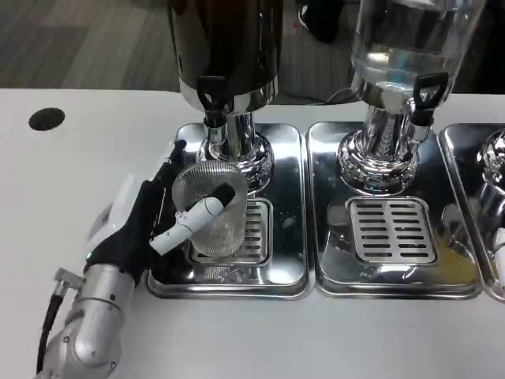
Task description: Grasp the cup under the faucet to collect the drink, then remove the cup.
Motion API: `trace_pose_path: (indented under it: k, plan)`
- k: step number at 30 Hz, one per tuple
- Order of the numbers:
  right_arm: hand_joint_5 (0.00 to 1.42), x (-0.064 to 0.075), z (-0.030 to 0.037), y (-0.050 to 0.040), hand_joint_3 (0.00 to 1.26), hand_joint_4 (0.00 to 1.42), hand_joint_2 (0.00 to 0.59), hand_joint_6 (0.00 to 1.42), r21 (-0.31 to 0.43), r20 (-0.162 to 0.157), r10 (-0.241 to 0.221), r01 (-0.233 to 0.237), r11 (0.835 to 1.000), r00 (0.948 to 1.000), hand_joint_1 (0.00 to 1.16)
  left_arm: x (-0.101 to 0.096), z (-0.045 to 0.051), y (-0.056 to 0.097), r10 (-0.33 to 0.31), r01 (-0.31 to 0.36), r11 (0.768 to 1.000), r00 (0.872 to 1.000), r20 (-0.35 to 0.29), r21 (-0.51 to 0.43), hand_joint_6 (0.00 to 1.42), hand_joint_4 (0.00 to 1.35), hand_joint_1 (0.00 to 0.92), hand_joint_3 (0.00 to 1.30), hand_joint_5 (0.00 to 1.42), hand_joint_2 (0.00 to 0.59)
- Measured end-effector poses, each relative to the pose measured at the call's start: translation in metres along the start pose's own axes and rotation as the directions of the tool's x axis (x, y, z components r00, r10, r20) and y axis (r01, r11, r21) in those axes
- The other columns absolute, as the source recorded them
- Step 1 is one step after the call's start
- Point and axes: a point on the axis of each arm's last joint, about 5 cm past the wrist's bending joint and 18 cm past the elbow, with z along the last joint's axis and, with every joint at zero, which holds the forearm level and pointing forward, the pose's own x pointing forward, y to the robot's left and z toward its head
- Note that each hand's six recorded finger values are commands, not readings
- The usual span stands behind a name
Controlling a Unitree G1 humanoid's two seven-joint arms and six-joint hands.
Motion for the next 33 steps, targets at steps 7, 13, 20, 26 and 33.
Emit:
trace_pose_path:
  k: [7,13,20,26,33]
  plan:
    - [0.35,0.0,0.0002,0.0004,0.43,0.41,0.453,0.39,0.001,0.001,0.0,0.0,1.0,1.0,0.75,-0.005,-0.0013,0.004,0.014,-0.014,1.0,1.0,0.003,-0.004,0.11,0.0,0.022,0.03,0.14,0.0]
    - [0.35,-0.001,0.0007,0.0014,0.43,0.41,0.453,0.39,0.003,0.003,0.004,-0.004,1.0,1.0,0.75,-0.01,-0.003,0.02,0.074,-0.074,0.997,0.997,0.011,-0.011,0.1,0.0,0.0,0.04,0.14,0.0]
    - [0.35,-0.001,0.0017,0.0031,0.43,0.41,0.456,0.39,0.002,0.005,0.012,-0.012,1.0,0.9999,0.75,-0.015,-0.0013,0.026,0.101,-0.1,0.995,0.995,0.024,-0.02,0.12,0.09,0.0,0.11,0.18,0.004]
    - [0.35,-0.002,0.0023,0.0036,0.43,0.41,0.457,0.39,0.004,0.006,0.014,-0.014,1.0,0.9999,0.75,-0.015,0.0038,0.033,0.117,-0.116,0.993,0.992,0.037,-0.012,0.15,0.24,0.0,0.19,0.24,0.002]
    - [0.35,-0.001,0.0054,0.0044,0.43,0.41,0.457,0.39,0.012,0.022,0.016,-0.016,1.0,0.9996,0.75,-0.014,0.0154,0.043,0.12,-0.12,0.993,0.991,0.059,-0.006,0.15,0.25,0.0,0.2,0.25,0.01]
